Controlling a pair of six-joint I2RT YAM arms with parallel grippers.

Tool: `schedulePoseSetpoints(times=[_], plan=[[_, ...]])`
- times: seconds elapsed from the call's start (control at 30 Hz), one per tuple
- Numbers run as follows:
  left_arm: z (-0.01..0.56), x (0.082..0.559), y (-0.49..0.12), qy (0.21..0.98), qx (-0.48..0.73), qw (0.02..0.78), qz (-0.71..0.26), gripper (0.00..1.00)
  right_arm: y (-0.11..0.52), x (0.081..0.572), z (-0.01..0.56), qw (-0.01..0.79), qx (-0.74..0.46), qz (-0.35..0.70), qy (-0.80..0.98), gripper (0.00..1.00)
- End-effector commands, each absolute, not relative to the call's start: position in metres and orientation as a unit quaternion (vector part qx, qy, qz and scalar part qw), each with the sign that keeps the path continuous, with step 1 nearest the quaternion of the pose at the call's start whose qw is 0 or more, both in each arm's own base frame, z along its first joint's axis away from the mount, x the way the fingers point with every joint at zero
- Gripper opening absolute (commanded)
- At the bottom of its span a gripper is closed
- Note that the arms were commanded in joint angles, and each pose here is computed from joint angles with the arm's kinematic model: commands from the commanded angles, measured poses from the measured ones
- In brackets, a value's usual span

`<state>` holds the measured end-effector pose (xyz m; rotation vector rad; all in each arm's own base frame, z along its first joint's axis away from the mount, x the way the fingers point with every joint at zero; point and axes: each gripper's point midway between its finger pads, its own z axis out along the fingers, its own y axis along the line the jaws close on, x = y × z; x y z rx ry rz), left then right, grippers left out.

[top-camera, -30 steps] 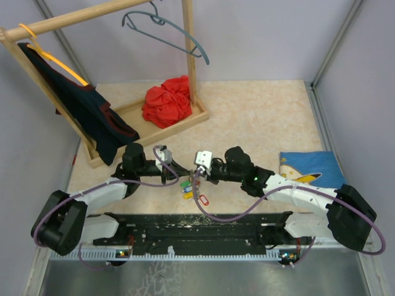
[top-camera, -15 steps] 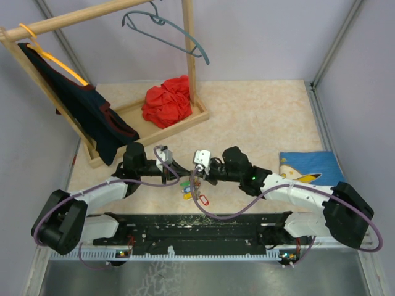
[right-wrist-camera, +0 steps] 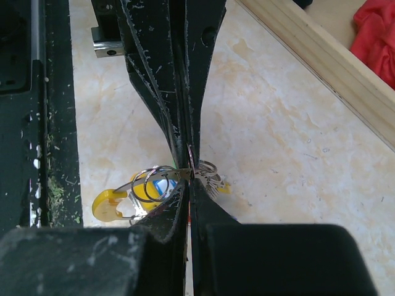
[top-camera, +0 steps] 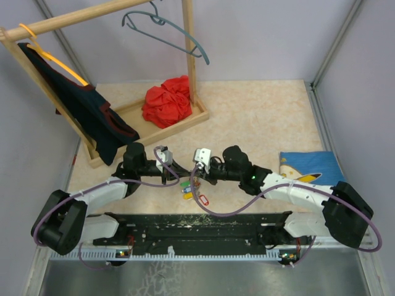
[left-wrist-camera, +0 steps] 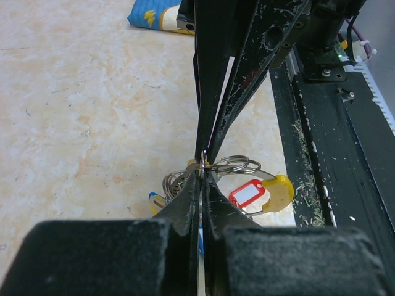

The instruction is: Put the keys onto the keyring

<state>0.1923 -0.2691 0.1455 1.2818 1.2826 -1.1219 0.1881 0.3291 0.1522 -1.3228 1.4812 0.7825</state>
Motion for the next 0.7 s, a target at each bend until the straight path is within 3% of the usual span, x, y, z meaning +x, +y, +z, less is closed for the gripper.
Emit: schedulePoseSetpoints(times=[0.0,0.67], plan=[[0.158,0.196,-0.273,0.513,0.532,0.501,-0.451,0.01,0.344,0.193,0.218,0.546,-0.525,0.351,0.550,0.00],[0.159,0.226,-0.259,0.564,0.480,0.554,-0.381,0.01,0.221,0.203,0.133,0.267,-0.348,0.141,0.888,0.00]])
